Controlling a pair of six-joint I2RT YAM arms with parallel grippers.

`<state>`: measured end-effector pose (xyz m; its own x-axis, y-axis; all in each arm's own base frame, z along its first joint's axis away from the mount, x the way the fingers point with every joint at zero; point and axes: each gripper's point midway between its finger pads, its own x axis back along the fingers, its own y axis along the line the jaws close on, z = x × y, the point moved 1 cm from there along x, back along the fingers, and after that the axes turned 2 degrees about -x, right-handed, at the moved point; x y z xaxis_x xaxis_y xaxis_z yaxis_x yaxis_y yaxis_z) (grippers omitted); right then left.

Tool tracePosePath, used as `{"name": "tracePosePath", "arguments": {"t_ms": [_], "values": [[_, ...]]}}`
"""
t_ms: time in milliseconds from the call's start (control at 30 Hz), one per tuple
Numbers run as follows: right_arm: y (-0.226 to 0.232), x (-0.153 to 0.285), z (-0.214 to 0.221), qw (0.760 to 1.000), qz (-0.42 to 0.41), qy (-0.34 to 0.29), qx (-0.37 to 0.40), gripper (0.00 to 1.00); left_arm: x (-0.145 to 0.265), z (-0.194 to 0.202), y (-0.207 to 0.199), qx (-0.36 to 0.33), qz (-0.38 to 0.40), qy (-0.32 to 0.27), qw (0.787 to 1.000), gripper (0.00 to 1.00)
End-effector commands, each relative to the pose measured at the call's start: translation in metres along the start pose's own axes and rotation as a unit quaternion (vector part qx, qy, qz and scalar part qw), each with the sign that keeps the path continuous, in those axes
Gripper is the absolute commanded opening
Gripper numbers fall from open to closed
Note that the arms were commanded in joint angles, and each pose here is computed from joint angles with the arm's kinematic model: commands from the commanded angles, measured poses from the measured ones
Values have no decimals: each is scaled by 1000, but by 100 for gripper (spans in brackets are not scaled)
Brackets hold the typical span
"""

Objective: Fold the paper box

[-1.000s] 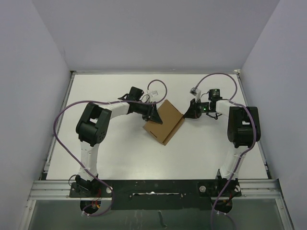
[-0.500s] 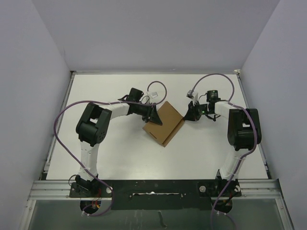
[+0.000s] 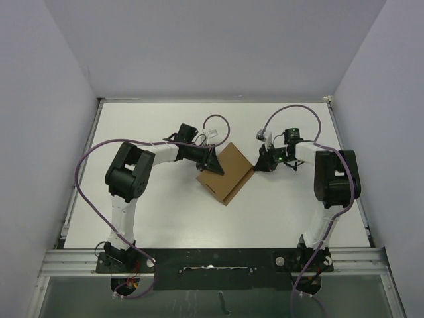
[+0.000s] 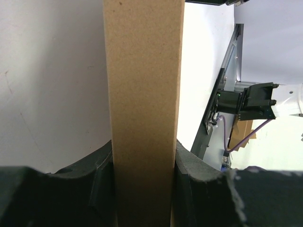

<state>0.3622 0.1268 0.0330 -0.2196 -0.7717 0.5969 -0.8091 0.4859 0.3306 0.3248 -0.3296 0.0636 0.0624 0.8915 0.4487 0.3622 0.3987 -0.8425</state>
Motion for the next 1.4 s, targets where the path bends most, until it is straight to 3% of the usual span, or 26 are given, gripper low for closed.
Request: {"name": "tracePosePath", "arguments": {"t_ms": [0, 767, 1367], "values": [[10, 7, -8, 1000, -3, -6, 23, 0, -2, -13, 22, -24, -27, -27, 999, 10], [23, 2, -9, 996, -6, 4, 87, 0, -3, -13, 22, -24, -27, -27, 999, 8], [18, 3, -11, 998, 1, 7, 63, 5, -5, -5, 15, -56, -63, 11, 996, 7]]}}
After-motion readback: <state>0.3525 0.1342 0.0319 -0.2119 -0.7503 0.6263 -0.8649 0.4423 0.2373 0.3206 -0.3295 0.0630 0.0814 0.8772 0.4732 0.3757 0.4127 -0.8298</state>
